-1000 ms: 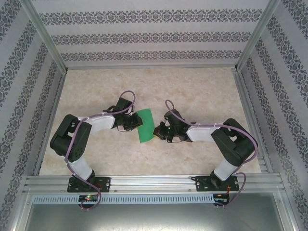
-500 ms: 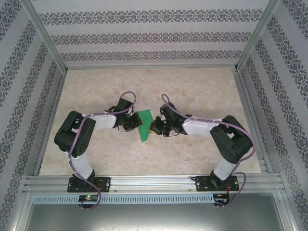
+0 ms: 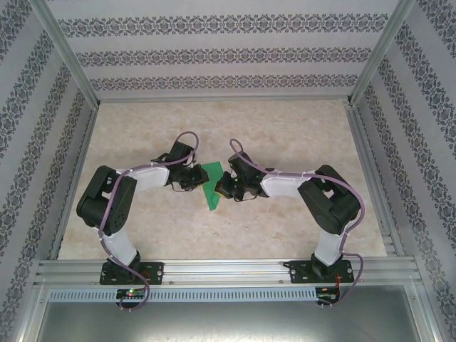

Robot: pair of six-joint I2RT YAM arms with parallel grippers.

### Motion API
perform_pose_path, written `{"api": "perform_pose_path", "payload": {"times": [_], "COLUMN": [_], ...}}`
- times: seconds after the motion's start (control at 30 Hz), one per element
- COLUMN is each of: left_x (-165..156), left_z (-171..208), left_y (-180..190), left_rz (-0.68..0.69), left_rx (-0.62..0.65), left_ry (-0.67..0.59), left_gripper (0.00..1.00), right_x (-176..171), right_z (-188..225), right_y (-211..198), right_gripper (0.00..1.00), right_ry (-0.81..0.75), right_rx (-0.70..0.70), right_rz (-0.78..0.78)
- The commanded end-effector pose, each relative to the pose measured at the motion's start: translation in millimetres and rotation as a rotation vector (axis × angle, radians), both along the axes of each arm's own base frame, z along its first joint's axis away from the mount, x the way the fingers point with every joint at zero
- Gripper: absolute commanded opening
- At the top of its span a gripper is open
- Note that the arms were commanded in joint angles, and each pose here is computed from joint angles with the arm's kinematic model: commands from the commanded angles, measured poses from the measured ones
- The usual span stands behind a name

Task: Fold a paper plane with a square sheet of paper (pick it up from the middle)
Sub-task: Fold the paper at the center of the table.

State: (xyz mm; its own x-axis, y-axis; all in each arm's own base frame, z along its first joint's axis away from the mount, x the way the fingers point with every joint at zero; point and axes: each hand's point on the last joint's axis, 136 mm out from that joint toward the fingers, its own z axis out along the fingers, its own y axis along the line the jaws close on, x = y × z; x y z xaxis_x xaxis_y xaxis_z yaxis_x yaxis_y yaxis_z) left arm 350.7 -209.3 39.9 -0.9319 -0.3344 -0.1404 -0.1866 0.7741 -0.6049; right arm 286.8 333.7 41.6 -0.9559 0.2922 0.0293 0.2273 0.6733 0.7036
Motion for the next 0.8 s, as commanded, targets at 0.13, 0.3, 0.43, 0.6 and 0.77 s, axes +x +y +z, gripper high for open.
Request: {"api": "perform_pose_path", "payload": {"times": [0.13,0.3,0.43,0.6,0.77], "left_x": [14.5,9.6,5.8,2.5,1.2], "left_z": [-15.3,-30.3,-33.7,-37.8,-39.5], "left_y": [7.2,9.0,11.5,12.8,12.5], "left_rz": [0.012,0.007,0.003,-0.006,-0.011], "left_rx": [0.026,0.051,0.064,0.074,0.073], "left_ry": [0.056,0.106,0.119,0.134,0.139], "left_gripper": [0.14,0.1,0.09,0.09,0.09], "right_x": [13.2,17.6,18.8,19.7,20.3], "right_z": [-0.1,-2.5,-2.7,-3.5,-8.8], "right_y": [9.3,14.2,18.8,21.9,22.0], "right_gripper": [0.02,0.02,0.02,0.02,0.02], "right_ry": [-0.033,-0.037,-0.042,-0.05,-0.044], "right_rx": [0.008,0.032,0.043,0.044,0.031], "right_rz": [-0.037,-0.051,-0.044,-0.032,-0.031]}}
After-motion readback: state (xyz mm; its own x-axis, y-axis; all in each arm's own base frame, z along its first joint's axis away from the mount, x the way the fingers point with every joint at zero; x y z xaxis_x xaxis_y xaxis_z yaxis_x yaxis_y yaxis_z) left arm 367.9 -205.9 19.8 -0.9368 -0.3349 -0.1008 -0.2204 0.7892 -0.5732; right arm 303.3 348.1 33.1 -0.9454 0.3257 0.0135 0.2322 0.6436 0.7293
